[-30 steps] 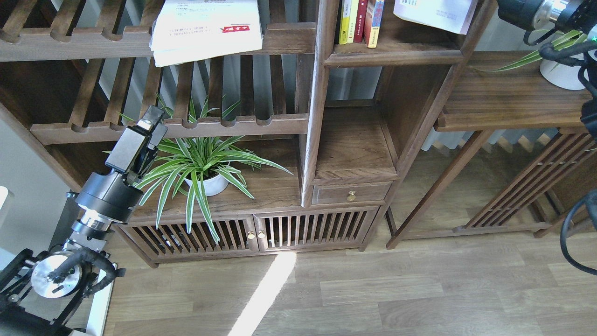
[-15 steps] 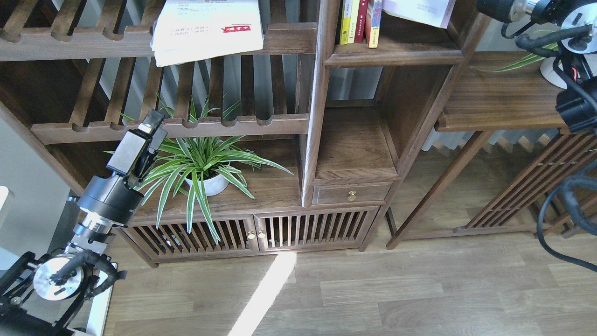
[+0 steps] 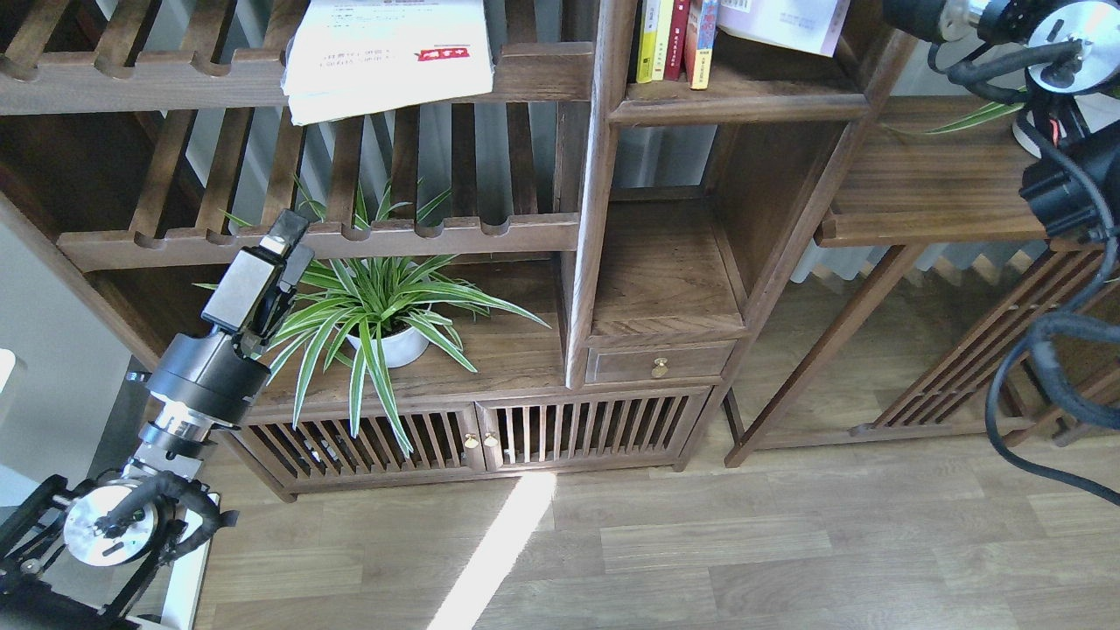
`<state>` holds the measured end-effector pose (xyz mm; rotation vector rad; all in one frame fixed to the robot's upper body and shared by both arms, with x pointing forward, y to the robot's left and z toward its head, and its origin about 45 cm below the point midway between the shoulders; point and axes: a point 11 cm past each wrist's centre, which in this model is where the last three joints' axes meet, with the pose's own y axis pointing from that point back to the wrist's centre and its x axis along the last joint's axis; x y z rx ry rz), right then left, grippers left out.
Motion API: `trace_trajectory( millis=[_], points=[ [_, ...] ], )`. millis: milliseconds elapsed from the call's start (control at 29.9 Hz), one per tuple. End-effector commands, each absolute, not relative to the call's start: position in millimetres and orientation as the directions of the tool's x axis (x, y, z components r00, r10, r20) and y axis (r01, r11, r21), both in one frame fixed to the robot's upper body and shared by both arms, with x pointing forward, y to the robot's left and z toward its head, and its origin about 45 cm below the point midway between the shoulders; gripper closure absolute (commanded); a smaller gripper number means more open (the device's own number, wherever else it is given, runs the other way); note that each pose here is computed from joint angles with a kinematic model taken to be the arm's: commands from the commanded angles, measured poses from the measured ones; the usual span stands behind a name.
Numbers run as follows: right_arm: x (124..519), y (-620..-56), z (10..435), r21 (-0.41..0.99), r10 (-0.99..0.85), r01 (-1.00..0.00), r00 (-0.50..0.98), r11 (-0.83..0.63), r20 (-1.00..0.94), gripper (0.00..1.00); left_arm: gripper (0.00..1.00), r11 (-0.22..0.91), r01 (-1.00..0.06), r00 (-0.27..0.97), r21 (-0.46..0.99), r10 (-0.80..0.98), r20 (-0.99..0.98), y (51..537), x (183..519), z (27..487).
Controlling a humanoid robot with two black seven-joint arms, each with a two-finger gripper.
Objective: Organize books on shelf
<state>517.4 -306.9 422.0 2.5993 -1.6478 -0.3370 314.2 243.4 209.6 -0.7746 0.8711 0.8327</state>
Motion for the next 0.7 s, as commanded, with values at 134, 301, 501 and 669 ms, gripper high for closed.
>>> trace_trajectory(
  millis=[134,301,501,669],
  points=[
    [524.1,-293.7,422.7,0.166,-0.907,-0.895,0.391,-0.414,-0.153,0.94,0.01,0.454,-0.860,0.389,-0.231,0.291,-0.874,243.7,314.3,209.6],
    [527.4,-287.9,421.6,0.171,-0.916,-0.905,0.361,-0.389,-0.174,0.93,0.01,0.453,-0.861,0.388,-0.231,0.291,-0.875,243.7,314.8,209.1],
    [533.0,-278.9,414.5,0.182,-0.921,-0.913,0.327,-0.366,-0.214,0.92,0.01,0.453,-0.862,0.386,-0.229,0.291,-0.875,243.8,314.4,208.6],
    [537.9,-265.8,416.6,0.158,-0.927,-0.932,0.283,-0.326,-0.248,0.92,0.01,0.453,-0.862,0.386,-0.229,0.291,-0.875,243.8,314.4,208.6]
  ],
)
